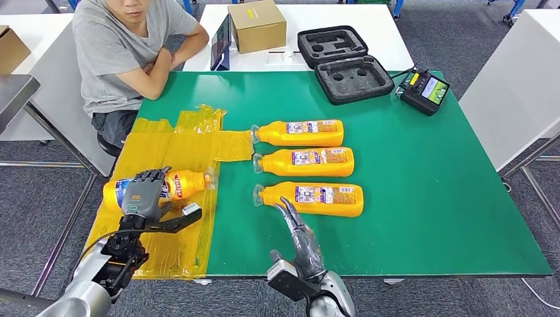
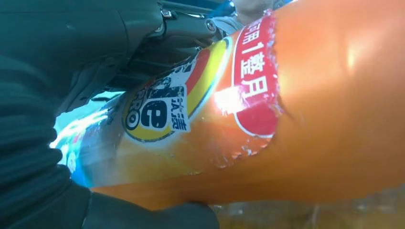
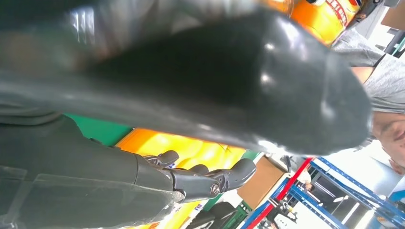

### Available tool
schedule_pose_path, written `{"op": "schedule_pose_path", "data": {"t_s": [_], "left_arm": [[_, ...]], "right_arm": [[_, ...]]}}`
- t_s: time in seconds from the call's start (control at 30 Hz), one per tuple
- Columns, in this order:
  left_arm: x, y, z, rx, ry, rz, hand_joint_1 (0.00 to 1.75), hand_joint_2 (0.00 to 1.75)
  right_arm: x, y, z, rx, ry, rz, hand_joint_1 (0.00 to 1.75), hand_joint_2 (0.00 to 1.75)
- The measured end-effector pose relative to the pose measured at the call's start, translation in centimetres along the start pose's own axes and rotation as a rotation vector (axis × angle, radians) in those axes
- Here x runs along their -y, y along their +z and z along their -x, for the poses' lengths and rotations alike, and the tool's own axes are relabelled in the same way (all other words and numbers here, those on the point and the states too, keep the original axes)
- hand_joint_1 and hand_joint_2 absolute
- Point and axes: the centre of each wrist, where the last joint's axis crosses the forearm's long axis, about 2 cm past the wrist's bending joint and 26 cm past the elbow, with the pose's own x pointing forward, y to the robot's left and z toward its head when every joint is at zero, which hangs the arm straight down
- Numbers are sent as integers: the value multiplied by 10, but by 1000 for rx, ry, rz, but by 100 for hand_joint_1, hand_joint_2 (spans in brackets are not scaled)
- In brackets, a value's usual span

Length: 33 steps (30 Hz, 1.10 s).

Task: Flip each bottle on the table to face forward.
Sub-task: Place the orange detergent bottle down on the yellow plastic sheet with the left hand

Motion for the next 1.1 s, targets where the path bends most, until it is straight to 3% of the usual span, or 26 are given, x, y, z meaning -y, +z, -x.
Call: {"op": "schedule_pose_path", "data": {"t_s": [0.5,0.53,0.67,1.1], "left_arm": [[-1,-5,4,40,66,36,172,175],[0,-5,4,41,67,37,165,175],[-2,-7,5,47,104,47,3,175],[-5,-4,-3,52,247,-5,0,175]], "right_arm": [[-4,1,1,-1,-11,-22,0,0],[-4,1,1,-1,-12,-23,0,0],[-4,2,2,-6,-13,-15,0,0],[-4,4,4,-5,4,-28,0,0]]}}
